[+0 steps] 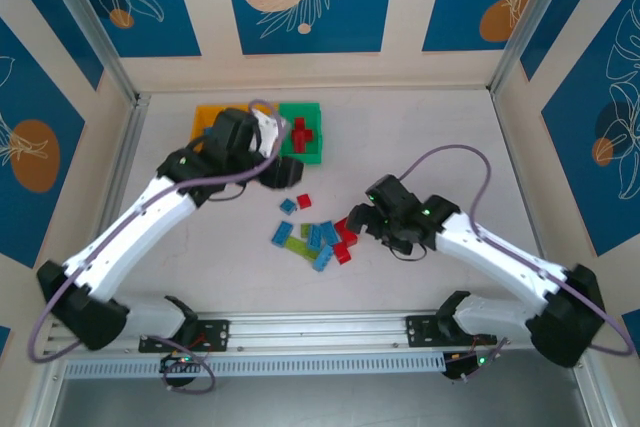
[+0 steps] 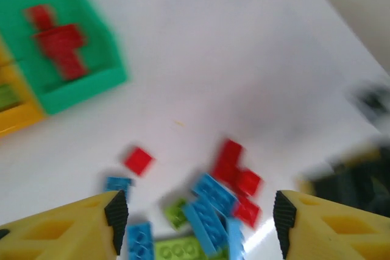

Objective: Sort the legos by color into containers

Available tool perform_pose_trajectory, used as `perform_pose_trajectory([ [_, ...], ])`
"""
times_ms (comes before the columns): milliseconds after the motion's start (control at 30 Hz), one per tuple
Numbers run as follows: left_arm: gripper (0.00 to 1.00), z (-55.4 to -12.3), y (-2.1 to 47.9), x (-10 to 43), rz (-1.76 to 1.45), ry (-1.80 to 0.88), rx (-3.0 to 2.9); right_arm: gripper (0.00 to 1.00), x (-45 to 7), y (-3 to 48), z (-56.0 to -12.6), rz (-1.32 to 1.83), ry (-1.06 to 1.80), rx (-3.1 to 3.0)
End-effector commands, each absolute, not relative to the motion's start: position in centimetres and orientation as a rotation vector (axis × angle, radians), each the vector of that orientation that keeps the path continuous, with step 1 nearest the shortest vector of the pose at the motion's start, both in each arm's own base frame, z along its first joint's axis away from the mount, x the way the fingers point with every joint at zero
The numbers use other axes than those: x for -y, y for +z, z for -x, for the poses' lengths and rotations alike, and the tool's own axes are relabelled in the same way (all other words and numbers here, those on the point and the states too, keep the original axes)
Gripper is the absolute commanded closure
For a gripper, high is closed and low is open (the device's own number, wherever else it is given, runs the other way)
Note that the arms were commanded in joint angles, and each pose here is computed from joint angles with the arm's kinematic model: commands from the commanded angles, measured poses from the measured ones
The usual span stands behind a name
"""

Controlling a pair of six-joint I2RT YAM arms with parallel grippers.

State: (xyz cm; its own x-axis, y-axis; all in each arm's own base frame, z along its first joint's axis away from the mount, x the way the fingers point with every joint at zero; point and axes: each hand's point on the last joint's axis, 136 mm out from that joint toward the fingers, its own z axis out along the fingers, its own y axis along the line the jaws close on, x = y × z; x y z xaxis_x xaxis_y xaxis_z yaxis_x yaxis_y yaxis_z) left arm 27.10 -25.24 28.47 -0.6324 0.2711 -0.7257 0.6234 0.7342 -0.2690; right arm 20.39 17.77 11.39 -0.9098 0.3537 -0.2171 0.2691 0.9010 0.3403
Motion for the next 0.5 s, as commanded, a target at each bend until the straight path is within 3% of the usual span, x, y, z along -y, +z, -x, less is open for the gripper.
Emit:
perform_pose_trajectory([
  [0,0.29,-22.1,26.7,26.4,-1.091,-0.776,-2.150,0.00,-19.8,10.9,-22.7,-0.574,0.462,-2.795],
  [133,0.18,-18.8,26.8,25.7,-1.269,-0.729,-2.116,0.00,-20.2,7.9,-24.4,-0.648,0.326,-2.902],
  [467,0.16,-18.1,24.4,22.6,-1.343,-0.526,-2.017,0.07,-22.3,3.2,-27.5,-0.757,0.243,-2.997],
])
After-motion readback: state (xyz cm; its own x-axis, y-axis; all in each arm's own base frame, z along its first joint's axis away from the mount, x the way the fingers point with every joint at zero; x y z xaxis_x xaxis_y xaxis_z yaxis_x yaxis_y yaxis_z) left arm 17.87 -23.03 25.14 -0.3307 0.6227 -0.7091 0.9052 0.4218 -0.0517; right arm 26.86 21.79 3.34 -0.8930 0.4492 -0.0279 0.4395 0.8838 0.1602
